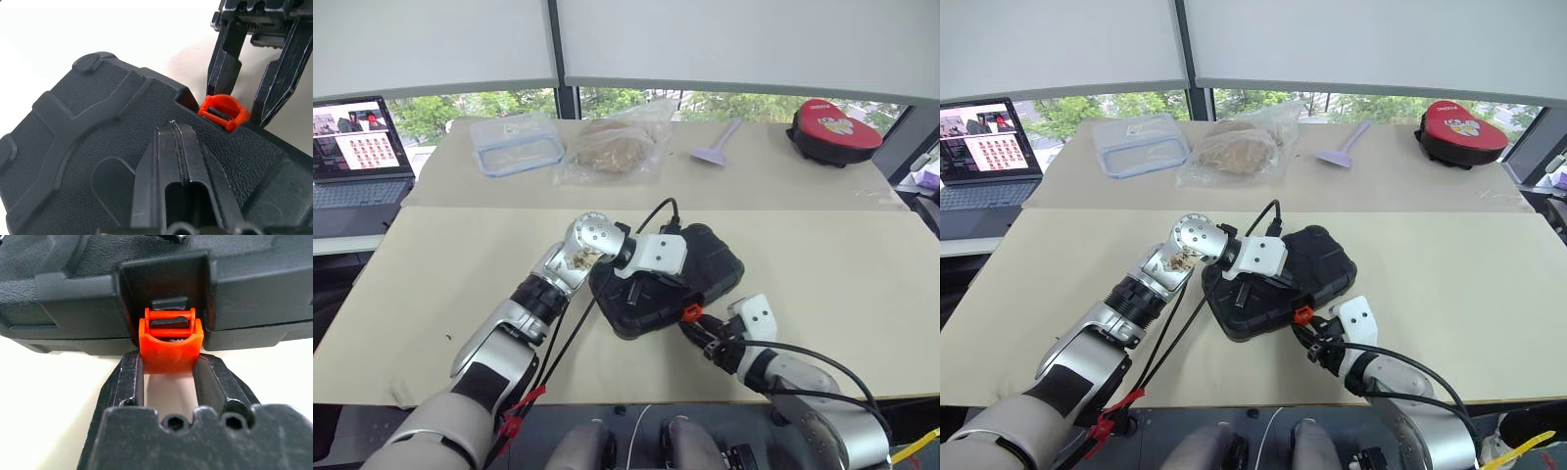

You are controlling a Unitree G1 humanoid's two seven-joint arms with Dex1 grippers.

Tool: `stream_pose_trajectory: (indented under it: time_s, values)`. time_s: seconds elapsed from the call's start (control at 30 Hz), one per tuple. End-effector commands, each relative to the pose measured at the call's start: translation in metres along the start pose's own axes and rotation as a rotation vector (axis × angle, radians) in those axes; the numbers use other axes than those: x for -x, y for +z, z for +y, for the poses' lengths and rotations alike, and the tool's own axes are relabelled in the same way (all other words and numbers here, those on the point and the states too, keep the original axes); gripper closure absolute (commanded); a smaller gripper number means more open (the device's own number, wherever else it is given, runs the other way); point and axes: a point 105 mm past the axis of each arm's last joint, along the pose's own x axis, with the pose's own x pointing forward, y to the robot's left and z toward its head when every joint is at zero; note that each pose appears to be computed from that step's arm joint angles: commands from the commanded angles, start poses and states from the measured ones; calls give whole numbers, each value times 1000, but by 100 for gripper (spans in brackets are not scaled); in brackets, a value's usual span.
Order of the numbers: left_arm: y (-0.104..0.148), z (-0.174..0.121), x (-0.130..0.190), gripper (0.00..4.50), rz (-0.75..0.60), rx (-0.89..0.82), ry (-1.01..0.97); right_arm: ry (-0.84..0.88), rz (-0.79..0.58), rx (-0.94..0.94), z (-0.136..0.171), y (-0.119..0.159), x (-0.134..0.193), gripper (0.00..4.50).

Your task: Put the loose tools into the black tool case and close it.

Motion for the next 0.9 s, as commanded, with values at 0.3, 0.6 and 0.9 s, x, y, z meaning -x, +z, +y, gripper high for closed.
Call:
stream_pose_trajectory:
  time_s: [0.3, 0.6, 0.9]
  values:
    - [-29, -17, -9, 450, 105, 64, -68, 38, -105, 86, 13, 39, 10, 279]
    - [-31, -15, -5, 450, 114, 67, -55, 54, 14, 166, 4, 16, 30, 118]
    - [-32, -15, -6, 450, 114, 70, -48, 106, -28, 244, -8, 34, 42, 331]
